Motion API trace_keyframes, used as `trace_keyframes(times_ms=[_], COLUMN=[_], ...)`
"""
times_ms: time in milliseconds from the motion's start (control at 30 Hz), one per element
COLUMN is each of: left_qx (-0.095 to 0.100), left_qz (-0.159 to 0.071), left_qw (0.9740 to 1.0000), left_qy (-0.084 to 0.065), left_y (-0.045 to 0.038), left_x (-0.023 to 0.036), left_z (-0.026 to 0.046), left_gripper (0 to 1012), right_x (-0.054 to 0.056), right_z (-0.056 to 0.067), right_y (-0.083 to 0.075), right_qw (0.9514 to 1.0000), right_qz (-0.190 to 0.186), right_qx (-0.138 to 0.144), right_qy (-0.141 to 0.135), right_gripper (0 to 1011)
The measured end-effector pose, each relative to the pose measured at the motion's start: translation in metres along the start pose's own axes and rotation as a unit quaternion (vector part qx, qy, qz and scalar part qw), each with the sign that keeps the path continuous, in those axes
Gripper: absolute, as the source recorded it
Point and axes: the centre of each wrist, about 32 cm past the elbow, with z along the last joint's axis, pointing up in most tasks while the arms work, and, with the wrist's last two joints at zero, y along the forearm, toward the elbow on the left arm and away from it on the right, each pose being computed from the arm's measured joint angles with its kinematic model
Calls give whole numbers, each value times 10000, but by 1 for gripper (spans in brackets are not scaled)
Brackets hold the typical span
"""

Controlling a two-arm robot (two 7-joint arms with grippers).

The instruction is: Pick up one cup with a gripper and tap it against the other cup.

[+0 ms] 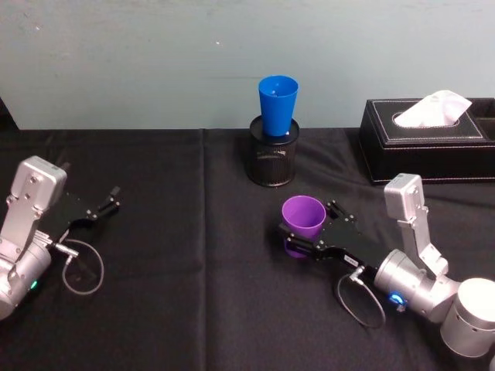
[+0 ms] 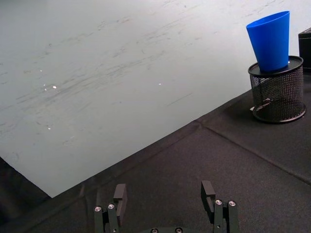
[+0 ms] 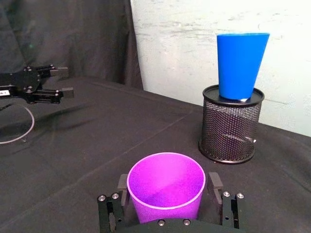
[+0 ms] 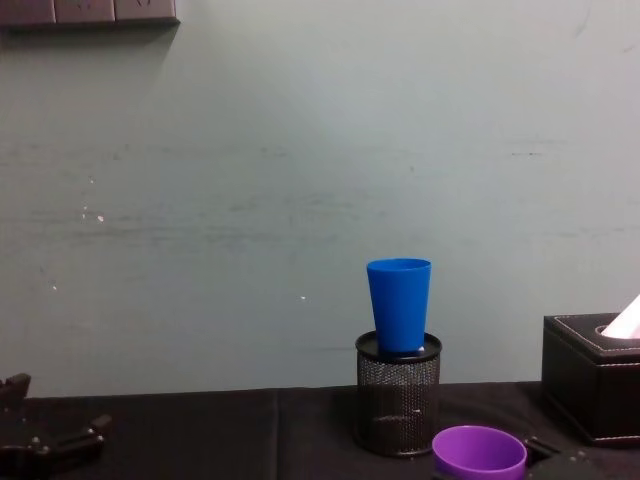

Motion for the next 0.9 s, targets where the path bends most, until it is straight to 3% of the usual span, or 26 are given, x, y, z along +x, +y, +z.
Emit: trace_keyframes(times_ms=[233,567,700,900], left_qx=[0,0,0,0], left_qz=[0,0,0,0], left_qw=[10000,10000,10000,10000], left_qy=[0,0,0,0], left_y=[0,0,0,0], left_x=[0,0,0,0], left_z=[0,0,0,0], left_gripper=[1000,1000,1000,1000], right_x=[-6,-20,-42,-85], right_z=[-37,3,86,348], right_y=[76,83,67,24], right_qw=[10000,9999,9999,9998], right_qz=[1,-25,-27,-111], right_qx=[25,61,82,147], right_qy=[81,88,77,17], right_gripper=[997,792,756,743])
